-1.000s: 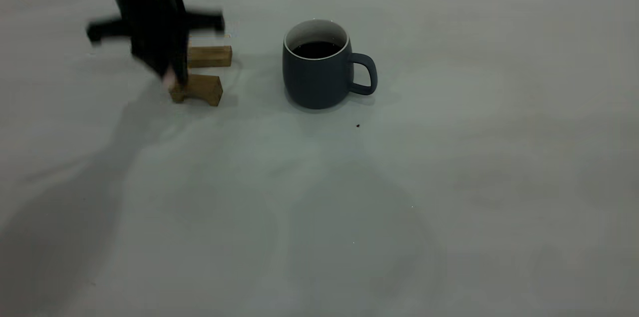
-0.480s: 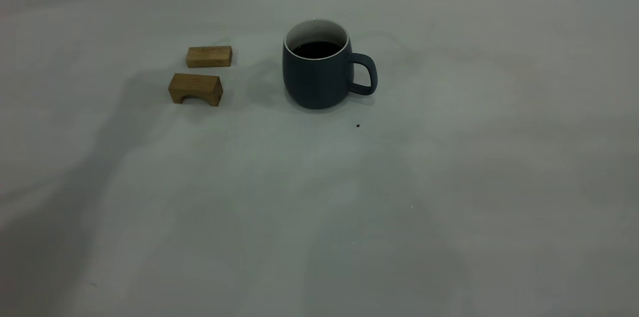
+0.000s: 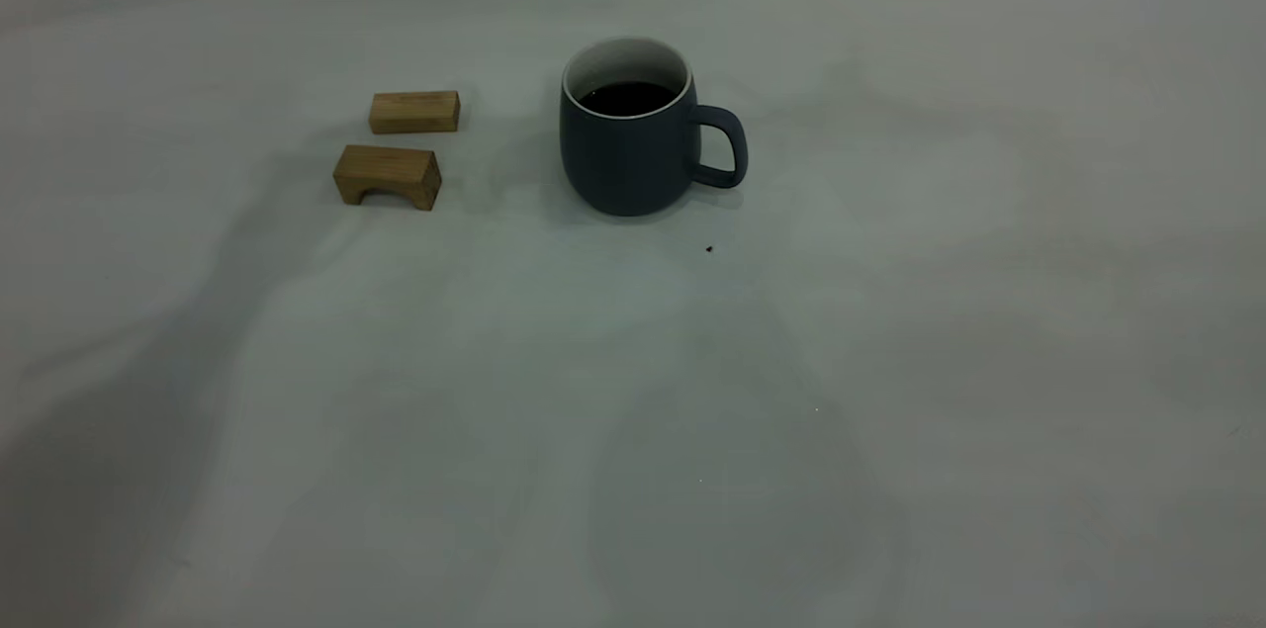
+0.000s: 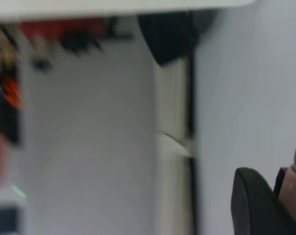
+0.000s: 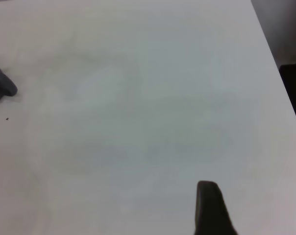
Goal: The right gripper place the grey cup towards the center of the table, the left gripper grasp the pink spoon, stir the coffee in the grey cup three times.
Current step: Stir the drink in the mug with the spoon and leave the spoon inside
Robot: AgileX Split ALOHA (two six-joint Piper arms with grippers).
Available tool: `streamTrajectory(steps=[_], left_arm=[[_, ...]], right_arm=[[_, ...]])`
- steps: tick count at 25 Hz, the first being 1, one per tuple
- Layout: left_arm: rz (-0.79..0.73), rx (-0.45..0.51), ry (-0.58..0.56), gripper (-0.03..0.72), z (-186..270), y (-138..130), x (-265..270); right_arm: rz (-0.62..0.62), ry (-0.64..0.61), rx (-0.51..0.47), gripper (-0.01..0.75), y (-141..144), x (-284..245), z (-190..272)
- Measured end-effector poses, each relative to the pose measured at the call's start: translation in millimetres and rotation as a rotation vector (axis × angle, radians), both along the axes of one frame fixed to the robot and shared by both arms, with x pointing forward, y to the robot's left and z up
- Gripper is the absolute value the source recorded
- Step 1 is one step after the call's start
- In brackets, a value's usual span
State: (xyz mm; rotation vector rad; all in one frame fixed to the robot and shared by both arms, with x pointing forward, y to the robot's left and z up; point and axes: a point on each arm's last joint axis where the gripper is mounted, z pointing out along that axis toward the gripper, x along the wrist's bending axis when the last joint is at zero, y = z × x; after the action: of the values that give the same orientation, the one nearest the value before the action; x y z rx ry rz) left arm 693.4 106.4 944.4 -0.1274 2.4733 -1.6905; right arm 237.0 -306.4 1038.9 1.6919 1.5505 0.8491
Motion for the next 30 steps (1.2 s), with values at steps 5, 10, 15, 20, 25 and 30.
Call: streamTrajectory(steps=[5, 10, 15, 20, 25, 30], left_arm=[[0.080, -0.079, 0.164, 0.119, -28.9, -5.2, 5.4], [0.121, -0.064, 0.209, 0.119, -54.5, -4.5, 8.9], [0.154, -0.068, 0.256, 0.119, -77.3, -4.2, 10.6], [0.176, -0.048, 0.307, 0.119, -106.6, -4.6, 9.3], [0.184, -0.069, 0.285, 0.119, -128.8, -6.7, 8.5], [0.161, -0.064, 0.214, 0.119, -136.9, -9.1, 7.2]], right_arm=[[0.000, 0.000, 0.000, 0.491, 0.0, 0.0, 0.0], [0.000, 0.000, 0.000, 0.491, 0.0, 0.0, 0.0], [0.000, 0.000, 0.000, 0.491, 0.0, 0.0, 0.0], [0.000, 0.000, 0.000, 0.491, 0.0, 0.0, 0.0], [0.000, 0.000, 0.000, 0.491, 0.0, 0.0, 0.0], [0.000, 0.000, 0.000, 0.491, 0.0, 0.0, 0.0]])
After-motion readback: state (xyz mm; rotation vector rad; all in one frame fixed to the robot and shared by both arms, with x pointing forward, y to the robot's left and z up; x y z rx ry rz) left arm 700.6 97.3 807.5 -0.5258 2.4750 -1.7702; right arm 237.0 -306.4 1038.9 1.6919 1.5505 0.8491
